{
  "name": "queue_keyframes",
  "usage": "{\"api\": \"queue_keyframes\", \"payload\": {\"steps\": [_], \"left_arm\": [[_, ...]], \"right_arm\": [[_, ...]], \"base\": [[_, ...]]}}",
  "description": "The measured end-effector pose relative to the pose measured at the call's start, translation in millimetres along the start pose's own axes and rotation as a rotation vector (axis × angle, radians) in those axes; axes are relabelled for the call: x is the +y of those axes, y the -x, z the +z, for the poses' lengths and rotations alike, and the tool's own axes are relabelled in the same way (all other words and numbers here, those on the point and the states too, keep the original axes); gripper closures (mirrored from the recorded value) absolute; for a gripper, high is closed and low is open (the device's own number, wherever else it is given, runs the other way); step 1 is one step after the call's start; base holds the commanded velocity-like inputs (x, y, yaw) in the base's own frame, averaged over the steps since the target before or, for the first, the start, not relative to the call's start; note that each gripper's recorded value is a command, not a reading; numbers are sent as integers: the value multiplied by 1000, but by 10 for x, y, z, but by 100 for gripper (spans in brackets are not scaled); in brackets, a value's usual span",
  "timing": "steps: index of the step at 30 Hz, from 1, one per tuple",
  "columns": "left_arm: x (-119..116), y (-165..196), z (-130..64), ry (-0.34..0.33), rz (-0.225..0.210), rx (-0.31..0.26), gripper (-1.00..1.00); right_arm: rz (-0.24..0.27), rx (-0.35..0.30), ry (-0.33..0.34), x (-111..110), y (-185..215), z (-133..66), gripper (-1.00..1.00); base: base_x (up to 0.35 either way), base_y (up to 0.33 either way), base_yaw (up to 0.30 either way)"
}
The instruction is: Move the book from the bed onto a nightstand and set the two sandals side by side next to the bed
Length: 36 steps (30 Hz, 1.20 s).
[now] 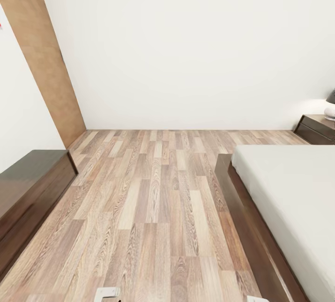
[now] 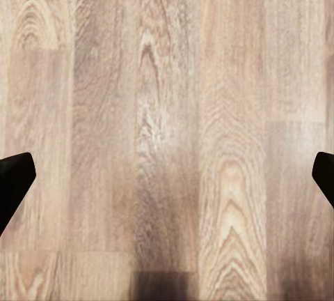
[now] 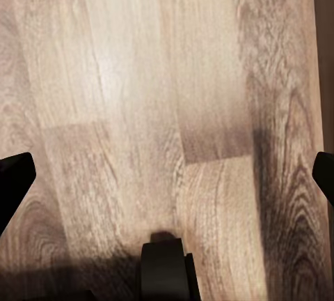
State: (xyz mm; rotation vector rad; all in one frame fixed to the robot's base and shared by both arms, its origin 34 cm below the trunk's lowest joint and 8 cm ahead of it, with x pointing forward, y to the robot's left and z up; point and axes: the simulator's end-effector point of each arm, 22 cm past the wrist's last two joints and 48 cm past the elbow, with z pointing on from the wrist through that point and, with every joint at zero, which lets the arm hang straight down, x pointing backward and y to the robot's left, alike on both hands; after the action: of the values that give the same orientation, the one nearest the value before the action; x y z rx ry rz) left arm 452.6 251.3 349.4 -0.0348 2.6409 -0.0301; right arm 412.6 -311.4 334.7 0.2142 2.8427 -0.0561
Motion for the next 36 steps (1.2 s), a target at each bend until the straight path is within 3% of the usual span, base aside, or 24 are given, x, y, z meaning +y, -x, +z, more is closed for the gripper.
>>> {"api": "queue_keyframes", "payload": {"steps": [10,36], "left_arm": [[2,3,-3,1,-1,-1,-100],[1,3,-3,0,0,-1,-100]], "right_arm": [[0,0,0,0,-3,-3,-100],[0,1,0,1,-9,-3,-100]], "base": [[272,15,-4],[333,123,48]]}}
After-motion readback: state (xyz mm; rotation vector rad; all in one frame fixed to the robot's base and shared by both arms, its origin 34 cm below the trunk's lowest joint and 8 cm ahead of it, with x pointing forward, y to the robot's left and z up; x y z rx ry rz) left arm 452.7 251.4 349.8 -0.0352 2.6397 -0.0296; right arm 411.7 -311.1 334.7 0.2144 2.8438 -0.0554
